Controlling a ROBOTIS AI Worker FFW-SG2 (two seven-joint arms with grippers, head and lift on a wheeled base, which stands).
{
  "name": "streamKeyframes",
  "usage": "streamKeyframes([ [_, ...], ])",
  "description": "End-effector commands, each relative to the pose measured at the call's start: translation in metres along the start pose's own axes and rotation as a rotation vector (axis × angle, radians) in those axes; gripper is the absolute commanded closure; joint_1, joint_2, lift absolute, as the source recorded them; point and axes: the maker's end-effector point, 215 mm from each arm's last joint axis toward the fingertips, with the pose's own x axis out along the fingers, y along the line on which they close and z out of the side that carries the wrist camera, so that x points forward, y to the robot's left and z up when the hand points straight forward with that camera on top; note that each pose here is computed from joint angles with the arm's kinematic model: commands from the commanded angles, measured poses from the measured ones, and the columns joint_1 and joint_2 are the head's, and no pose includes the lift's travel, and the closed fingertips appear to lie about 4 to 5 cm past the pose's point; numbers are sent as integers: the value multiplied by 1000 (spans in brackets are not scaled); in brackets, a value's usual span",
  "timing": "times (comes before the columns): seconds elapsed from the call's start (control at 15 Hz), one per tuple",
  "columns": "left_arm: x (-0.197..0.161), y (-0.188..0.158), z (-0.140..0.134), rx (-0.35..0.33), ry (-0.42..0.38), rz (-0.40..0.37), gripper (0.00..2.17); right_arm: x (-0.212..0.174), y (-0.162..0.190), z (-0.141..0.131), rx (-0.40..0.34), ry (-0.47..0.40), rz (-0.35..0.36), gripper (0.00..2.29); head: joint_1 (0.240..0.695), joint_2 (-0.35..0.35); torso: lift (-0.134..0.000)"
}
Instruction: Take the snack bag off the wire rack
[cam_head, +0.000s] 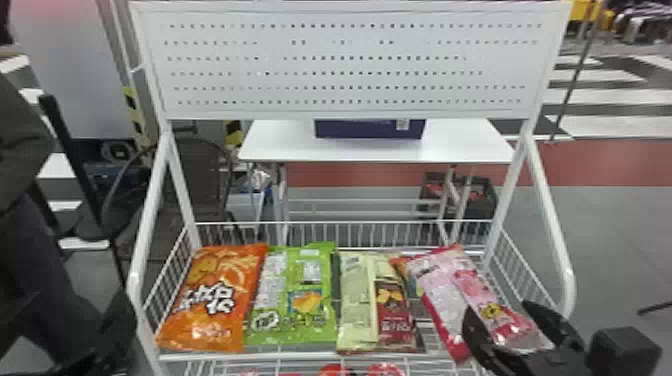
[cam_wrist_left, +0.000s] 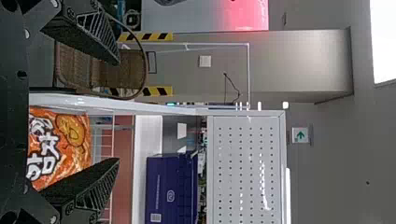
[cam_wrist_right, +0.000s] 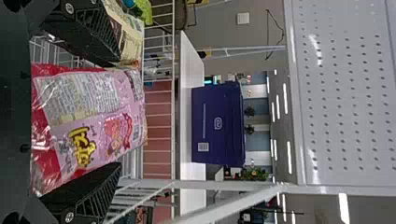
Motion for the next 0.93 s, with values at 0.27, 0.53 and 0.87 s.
streamKeyframes([
  [0.27,-3,-2,-3,2,8,-8,164,60,1,-55,-13,84,-43,97,499,0,0],
  [0.53,-1,-3,-7,7,13,-8,164,71,-24,-58,-21,88,-94,97,499,0,0],
  [0.87,6,-3,-11,8,14,-6,164,79,-25,-60,-17,128,-89,1598,499,0,0],
])
